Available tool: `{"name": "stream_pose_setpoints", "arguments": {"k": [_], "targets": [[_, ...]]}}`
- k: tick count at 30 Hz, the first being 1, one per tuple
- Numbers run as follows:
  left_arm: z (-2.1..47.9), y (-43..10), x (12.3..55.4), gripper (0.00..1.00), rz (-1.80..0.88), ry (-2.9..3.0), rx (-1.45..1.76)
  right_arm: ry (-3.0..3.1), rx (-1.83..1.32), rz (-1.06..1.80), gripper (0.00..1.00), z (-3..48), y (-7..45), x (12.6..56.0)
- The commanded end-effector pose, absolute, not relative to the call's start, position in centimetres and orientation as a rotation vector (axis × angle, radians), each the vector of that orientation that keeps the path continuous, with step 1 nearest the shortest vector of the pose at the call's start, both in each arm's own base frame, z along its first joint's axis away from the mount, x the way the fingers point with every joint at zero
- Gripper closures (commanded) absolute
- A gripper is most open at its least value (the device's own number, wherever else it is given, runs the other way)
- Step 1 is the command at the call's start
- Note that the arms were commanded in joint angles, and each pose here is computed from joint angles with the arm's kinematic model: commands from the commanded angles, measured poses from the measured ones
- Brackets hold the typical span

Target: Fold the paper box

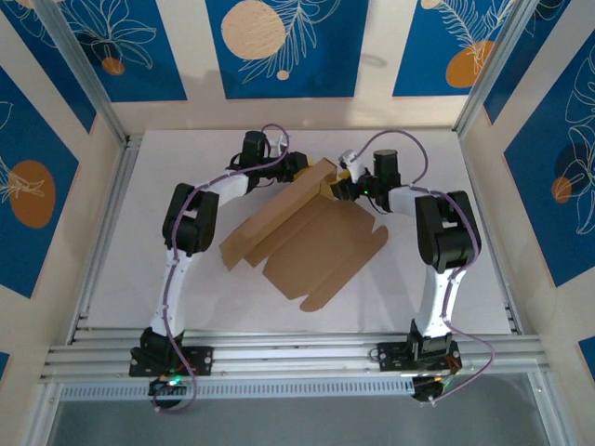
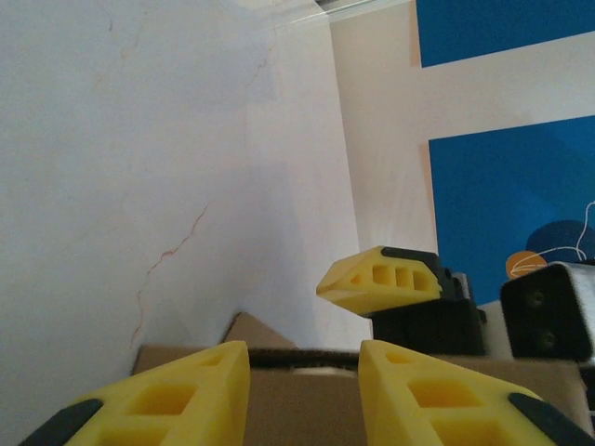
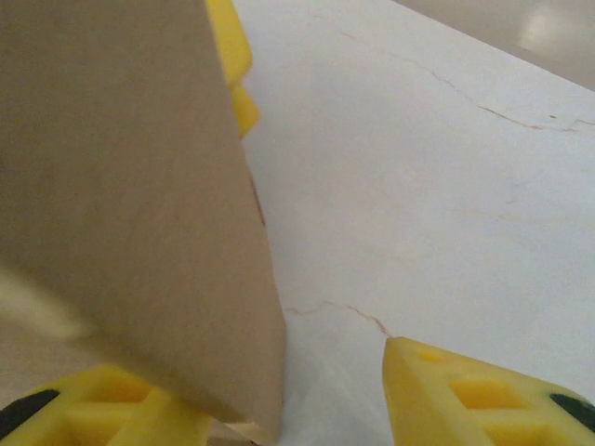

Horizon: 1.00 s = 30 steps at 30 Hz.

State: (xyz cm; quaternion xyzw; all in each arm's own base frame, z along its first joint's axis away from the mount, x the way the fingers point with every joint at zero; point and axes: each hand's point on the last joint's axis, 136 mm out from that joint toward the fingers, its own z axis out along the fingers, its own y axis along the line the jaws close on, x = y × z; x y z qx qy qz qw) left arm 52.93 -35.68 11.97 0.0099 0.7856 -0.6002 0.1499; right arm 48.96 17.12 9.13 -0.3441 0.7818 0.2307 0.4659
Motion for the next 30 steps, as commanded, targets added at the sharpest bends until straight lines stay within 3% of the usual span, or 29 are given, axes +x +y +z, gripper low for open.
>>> {"name": "stream_pose_setpoints", "arguments": {"k": [1, 13, 26, 30], "targets": [[11.5, -35.6, 52.9, 0.64, -1.765, 2.239, 0.038, 1.723, -0.903, 0.647, 0.49, 12.4, 18.1, 48.9], [11.3, -36.6, 52.8, 0.65, -1.829, 2.207, 0.013, 1.739, -1.005, 0.619, 0.59, 11.1, 20.8, 49.9], [11.3, -37.0, 52.9, 0.66, -1.854, 2.19, -0.008, 1.845, -1.042, 0.598, 0.64, 9.7, 19.8, 49.4], [11.2, -37.6, 52.7, 0.66, -1.861, 2.195, 0.001, 1.866, -1.053, 0.612, 0.73, 9.5, 19.9, 49.3]]}}
